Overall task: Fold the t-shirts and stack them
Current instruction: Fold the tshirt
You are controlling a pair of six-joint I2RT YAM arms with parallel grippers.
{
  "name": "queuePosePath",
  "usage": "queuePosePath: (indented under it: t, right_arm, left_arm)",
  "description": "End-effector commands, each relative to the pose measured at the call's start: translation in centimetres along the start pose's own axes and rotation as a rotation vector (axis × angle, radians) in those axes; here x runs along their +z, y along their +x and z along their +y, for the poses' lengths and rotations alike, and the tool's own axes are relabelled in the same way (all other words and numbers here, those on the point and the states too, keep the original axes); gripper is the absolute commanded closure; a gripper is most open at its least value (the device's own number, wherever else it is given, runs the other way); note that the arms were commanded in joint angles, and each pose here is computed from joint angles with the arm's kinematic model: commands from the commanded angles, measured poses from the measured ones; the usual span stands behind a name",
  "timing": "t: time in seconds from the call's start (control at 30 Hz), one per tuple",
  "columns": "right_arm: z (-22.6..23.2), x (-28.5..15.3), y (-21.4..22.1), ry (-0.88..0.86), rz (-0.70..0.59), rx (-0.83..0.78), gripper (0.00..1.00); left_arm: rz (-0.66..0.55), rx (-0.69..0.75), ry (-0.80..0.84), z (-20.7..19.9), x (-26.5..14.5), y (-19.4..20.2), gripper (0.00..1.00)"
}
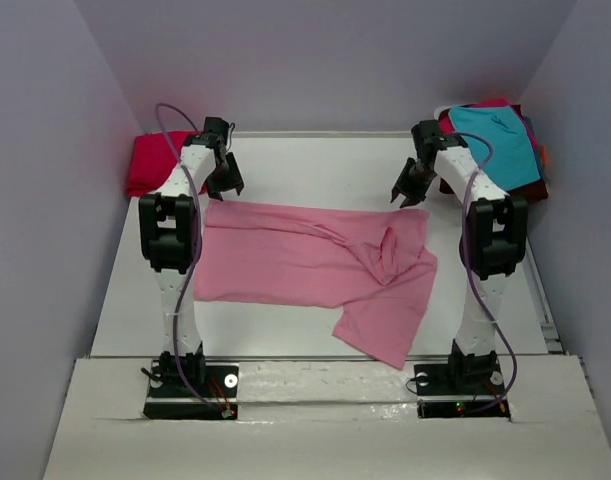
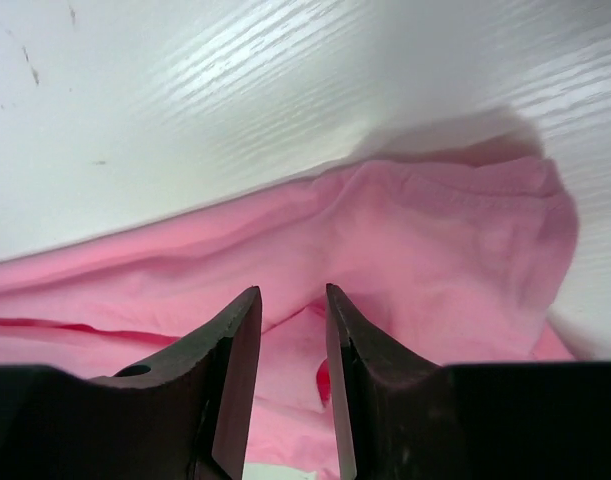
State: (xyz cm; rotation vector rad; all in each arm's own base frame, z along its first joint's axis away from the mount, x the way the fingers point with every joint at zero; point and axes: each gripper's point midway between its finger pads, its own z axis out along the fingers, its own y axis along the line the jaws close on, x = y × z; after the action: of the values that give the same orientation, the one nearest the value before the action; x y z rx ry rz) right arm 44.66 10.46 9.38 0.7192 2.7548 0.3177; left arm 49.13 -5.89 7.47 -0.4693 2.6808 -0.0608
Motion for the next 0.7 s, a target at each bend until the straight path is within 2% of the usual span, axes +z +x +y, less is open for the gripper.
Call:
queuePosePath:
  t: [0.0,0.1,0.27,0.47,0.67]
  right_arm:
    - [-0.9,-0.9,-0.4,0.034,-0.011,0.024,0.64]
    - [-1.4,-1.6,0.2,0.037,-0.023,0.031,0.67]
    - [-4.0,-0.1,1.9,0.096,0.005,0.053,0.73]
    - [-5.4,1.7,2.9,0.132,0.044,0.07,0.89]
    - [-5.5,2.4,2.5,0.154,0.046,0.07,0.93]
  left_arm:
    - [0.026,0.004,-0.017,0.6,-0.2,0.1,0.41]
    - [0.035,0.0,-0.018,1.0,0.0,0.3,0.41]
    - [0.049,0.001,-0.023,1.3,0.3,0.9,0.41]
    - [0.081,-0.003,-0.046,2.2,1.5,1.8,0.41]
    - [0.104,-0.017,-0.05,2.7,2.1,2.4,0.41]
